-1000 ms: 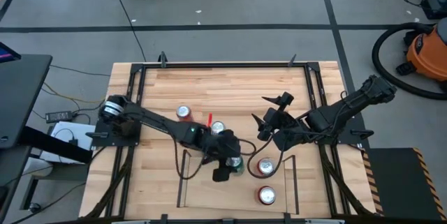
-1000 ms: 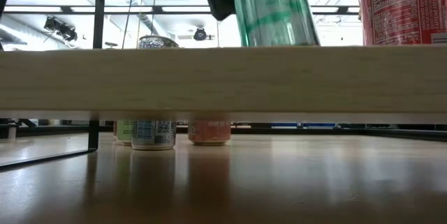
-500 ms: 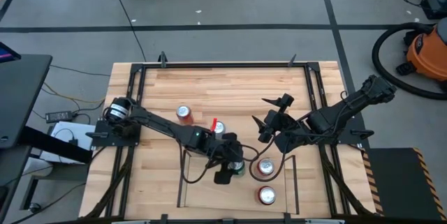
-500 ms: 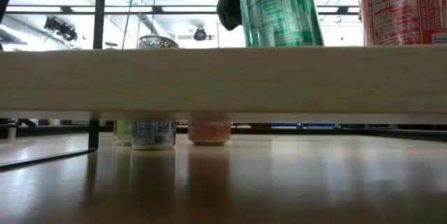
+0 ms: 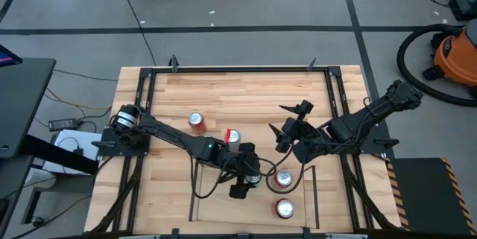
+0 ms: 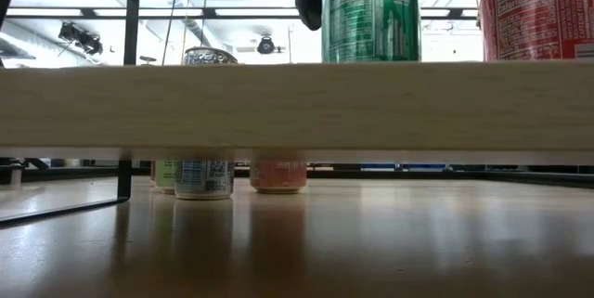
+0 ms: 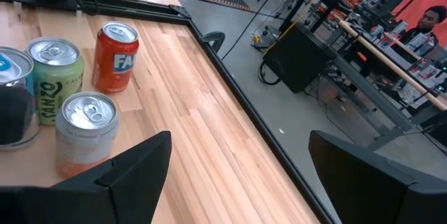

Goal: Place canned beverage on shelf
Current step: Put the green soda can on the shelf, then put the orange white soda can on the shelf

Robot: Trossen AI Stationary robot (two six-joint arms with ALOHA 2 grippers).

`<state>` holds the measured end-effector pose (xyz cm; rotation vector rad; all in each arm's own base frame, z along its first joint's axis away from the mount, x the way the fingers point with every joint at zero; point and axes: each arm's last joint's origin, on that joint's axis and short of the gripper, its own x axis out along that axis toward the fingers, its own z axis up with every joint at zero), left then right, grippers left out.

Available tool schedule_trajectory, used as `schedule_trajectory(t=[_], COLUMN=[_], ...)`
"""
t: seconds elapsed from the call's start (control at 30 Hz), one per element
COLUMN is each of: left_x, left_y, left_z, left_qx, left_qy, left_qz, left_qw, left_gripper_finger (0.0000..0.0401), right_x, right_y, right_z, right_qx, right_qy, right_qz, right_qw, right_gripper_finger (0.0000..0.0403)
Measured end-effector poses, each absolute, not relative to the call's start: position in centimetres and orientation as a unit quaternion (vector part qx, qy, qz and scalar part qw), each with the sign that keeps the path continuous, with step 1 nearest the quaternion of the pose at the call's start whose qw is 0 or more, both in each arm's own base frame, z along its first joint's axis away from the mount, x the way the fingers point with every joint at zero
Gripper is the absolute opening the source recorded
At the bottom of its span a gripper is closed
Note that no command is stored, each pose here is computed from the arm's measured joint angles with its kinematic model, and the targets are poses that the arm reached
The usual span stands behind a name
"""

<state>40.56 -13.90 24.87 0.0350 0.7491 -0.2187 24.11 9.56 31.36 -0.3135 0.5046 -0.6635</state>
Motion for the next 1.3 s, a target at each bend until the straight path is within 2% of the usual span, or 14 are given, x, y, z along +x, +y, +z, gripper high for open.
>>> schedule_trajectory(t=[0.43, 0.77, 1.0, 1.3], left_x=[40.5, 39.1, 38.4, 38.1], left_y=[-14.2, -11.9, -7.7, -4.0], left_z=[28.0, 31.8, 30.8, 28.6], left_qx=[0.017, 0.078, 0.04, 0.013], left_qy=[0.325, 0.402, 0.496, 0.535], left_qz=[-0.116, -0.034, 0.044, 0.097], left_qw=[0.938, 0.912, 0.866, 0.839], left_gripper_finger=[0.0361, 0.0362, 0.0362, 0.0362], right_x=[24.2, 24.2, 24.2, 24.2], right_y=[9.6, 9.7, 9.7, 9.7], right_z=[31.3, 31.4, 31.3, 31.3], right_qx=[-0.146, -0.146, -0.147, -0.142], right_qy=[0.246, 0.246, 0.248, 0.254], right_qz=[-0.313, -0.312, -0.309, -0.297], right_qw=[0.905, 0.906, 0.906, 0.909], right_gripper_finger=[0.0349, 0.0349, 0.0349, 0.0349])
